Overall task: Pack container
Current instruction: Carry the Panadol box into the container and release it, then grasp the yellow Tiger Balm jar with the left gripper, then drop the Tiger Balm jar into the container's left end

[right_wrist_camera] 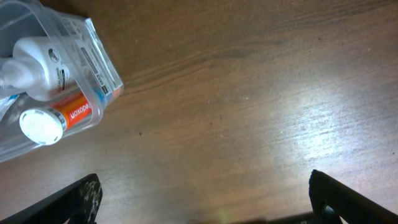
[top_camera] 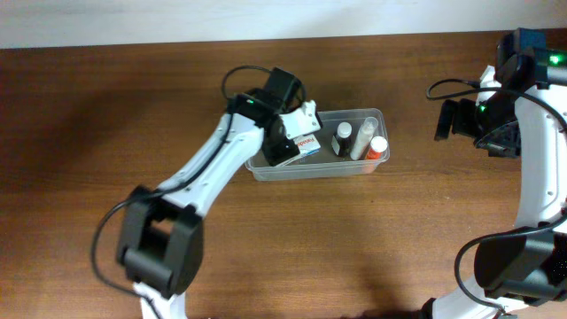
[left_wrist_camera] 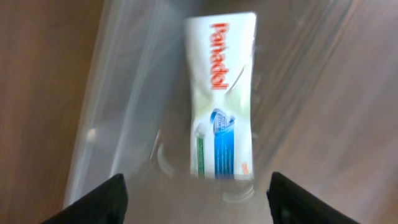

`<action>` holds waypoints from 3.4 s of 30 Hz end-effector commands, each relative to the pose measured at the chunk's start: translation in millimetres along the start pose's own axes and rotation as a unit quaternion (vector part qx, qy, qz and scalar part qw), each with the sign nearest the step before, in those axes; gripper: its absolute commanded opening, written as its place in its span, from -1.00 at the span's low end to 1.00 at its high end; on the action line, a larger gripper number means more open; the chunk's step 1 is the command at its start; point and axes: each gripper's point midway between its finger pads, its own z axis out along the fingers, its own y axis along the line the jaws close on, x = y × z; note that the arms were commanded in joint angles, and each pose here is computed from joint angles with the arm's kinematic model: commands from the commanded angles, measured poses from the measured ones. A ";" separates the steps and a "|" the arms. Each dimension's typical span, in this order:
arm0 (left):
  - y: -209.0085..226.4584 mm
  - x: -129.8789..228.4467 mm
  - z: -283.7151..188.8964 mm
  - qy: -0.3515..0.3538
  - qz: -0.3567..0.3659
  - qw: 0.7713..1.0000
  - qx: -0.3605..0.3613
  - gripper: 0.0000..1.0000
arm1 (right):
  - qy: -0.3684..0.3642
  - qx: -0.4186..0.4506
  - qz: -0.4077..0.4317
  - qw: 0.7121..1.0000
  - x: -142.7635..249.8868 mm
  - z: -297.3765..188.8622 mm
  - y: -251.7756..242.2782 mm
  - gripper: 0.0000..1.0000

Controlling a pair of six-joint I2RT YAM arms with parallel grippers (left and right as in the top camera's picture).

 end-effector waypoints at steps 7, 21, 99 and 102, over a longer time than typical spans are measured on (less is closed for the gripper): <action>46.9 91.3 -145.9 -0.009 -0.349 0.935 -0.066 0.99 | 0.001 -0.005 -0.004 1.000 1.1 0.3 2.6 0.97; 35.1 233.2 -63.6 0.106 -0.589 0.801 0.011 0.99 | 0.000 -0.005 -0.004 1.000 0.6 0.3 2.7 0.97; 36.7 30.1 -93.7 -0.040 -0.416 0.908 -0.018 -0.35 | 0.001 -0.005 -0.004 1.000 1.0 0.3 2.6 0.97; 22.7 22.9 -81.3 -0.020 -0.396 0.918 -0.019 -0.34 | 0.001 -0.005 -0.004 1.000 1.0 0.3 2.6 0.97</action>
